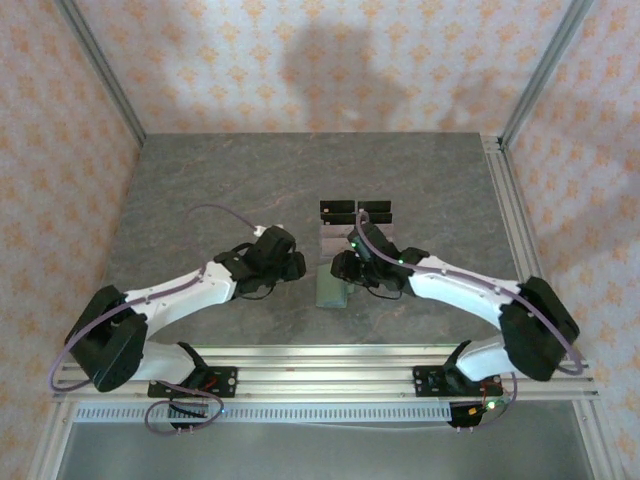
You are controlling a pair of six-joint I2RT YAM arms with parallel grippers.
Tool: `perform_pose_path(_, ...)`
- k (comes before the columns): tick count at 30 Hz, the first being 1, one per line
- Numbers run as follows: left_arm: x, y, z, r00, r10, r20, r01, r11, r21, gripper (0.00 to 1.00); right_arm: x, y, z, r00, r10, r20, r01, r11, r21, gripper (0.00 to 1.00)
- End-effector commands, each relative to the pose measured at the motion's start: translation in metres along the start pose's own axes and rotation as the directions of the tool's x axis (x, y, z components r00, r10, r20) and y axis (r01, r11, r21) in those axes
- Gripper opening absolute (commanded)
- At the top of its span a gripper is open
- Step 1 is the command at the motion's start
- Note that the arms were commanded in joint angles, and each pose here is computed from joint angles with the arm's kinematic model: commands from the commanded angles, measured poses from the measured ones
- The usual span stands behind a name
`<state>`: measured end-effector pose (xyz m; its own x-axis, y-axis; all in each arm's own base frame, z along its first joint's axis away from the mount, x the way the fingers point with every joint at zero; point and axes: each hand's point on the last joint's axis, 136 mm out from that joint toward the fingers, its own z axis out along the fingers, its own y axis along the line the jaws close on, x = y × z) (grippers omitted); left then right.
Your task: Put the credit cards into the card holder
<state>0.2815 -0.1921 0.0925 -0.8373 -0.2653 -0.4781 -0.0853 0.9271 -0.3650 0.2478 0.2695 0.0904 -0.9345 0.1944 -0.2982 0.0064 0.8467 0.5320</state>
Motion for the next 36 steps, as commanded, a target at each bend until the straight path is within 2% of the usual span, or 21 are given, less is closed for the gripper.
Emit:
perform_pose_path(1,-0.007,0.021,-0.011,0.999,0.004,0.037,-0.002,0.998,-0.060,0.56,0.008,0.008,0.019,0.998,-0.009,-0.056,0.008,1.000,-0.024,0.40)
perform_pose_path(5,-0.011,0.026,-0.016,0.999,-0.007,0.048,0.010,0.998,-0.064,0.64,0.014,0.011,0.031,0.997,-0.004,-0.080,0.002,0.999,-0.033,0.40)
perform_pose_path(11,-0.010,0.029,-0.015,0.999,-0.015,0.050,0.018,0.998,-0.064,0.71,0.013,0.014,0.021,0.998,-0.005,-0.063,0.002,0.999,-0.041,0.41)
perform_pose_path(15,-0.009,0.027,-0.014,0.999,-0.018,0.046,0.021,0.998,-0.055,0.76,0.009,0.003,0.007,1.000,-0.002,-0.016,0.002,1.000,0.003,0.48)
perform_pose_path(20,-0.010,0.027,-0.011,0.999,-0.018,0.041,0.021,0.998,-0.064,0.95,0.008,-0.016,0.005,1.000,0.021,-0.002,-0.020,0.998,0.054,0.54)
perform_pose_path(23,-0.014,0.033,-0.013,0.998,-0.018,0.057,0.024,0.994,-0.108,1.00,0.010,-0.019,0.010,1.000,0.025,-0.015,-0.024,0.998,0.060,0.54)
perform_pose_path(28,-0.022,0.043,-0.018,0.994,-0.016,0.105,0.033,0.985,-0.168,1.00,0.012,-0.021,0.022,0.999,0.023,-0.036,-0.021,0.997,0.069,0.54)
perform_pose_path(36,-0.027,0.041,-0.018,0.992,-0.029,0.126,0.048,0.987,-0.156,1.00,0.016,-0.026,0.034,0.998,0.025,-0.062,-0.020,0.996,0.083,0.54)
